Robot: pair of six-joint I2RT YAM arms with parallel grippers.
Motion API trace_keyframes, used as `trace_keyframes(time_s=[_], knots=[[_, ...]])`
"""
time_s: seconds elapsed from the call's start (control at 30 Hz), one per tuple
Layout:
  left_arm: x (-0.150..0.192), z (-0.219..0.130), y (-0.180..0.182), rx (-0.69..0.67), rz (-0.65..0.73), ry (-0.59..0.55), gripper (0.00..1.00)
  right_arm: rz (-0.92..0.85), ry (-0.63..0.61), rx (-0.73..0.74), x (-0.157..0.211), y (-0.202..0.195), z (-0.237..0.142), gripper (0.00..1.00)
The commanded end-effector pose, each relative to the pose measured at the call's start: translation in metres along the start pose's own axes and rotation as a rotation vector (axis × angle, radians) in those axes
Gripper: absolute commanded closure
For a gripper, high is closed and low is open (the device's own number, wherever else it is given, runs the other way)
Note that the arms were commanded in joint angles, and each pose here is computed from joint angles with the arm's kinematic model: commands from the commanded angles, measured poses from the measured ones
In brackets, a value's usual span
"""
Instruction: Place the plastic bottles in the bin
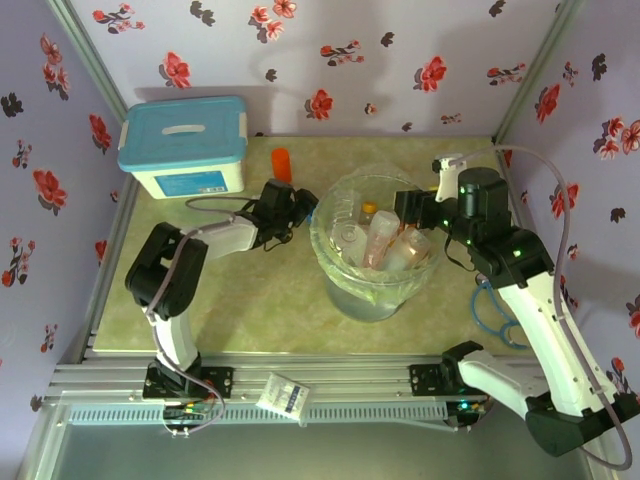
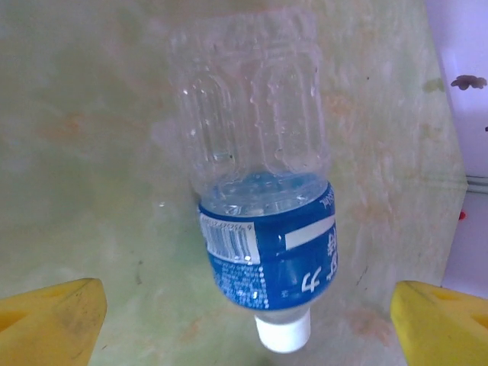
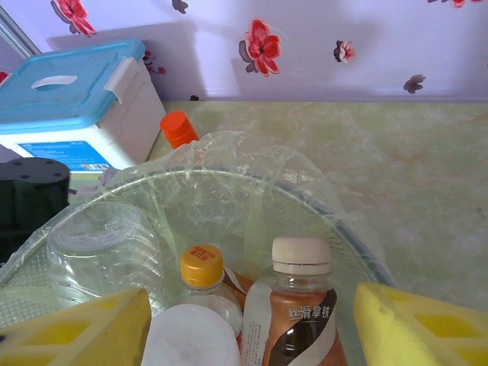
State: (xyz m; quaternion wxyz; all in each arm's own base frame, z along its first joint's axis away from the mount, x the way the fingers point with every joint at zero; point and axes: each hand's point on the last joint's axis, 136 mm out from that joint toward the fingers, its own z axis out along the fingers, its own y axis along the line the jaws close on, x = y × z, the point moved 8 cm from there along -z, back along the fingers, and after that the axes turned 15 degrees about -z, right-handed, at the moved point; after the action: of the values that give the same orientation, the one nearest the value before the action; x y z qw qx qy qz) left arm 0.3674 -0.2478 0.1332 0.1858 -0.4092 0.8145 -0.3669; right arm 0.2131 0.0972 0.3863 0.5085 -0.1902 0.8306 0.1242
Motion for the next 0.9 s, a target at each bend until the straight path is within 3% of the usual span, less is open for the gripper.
trace_keyframes(time_s=[0.0,0.23,0.43,0.87], knots=[[0.01,0.014,-0.024,0.068,0.0,0.032,0.04,0.01,0.025,0.035,0.007,-0.005,-0.001,0.29],[0.01,0.048,-0.012,0.017,-0.044,0.024,0.05,0.002,0.033,0.045,0.009,-0.005,-0.004,0.29],[0.008,0.063,0.002,-0.013,-0.095,0.022,0.13,-0.001,0.024,0.063,0.009,-0.008,-0.011,0.29],[0.002,0.045,0.002,0.019,-0.079,-0.016,0.38,0.009,0.009,0.064,0.007,-0.008,-0.013,0.29]])
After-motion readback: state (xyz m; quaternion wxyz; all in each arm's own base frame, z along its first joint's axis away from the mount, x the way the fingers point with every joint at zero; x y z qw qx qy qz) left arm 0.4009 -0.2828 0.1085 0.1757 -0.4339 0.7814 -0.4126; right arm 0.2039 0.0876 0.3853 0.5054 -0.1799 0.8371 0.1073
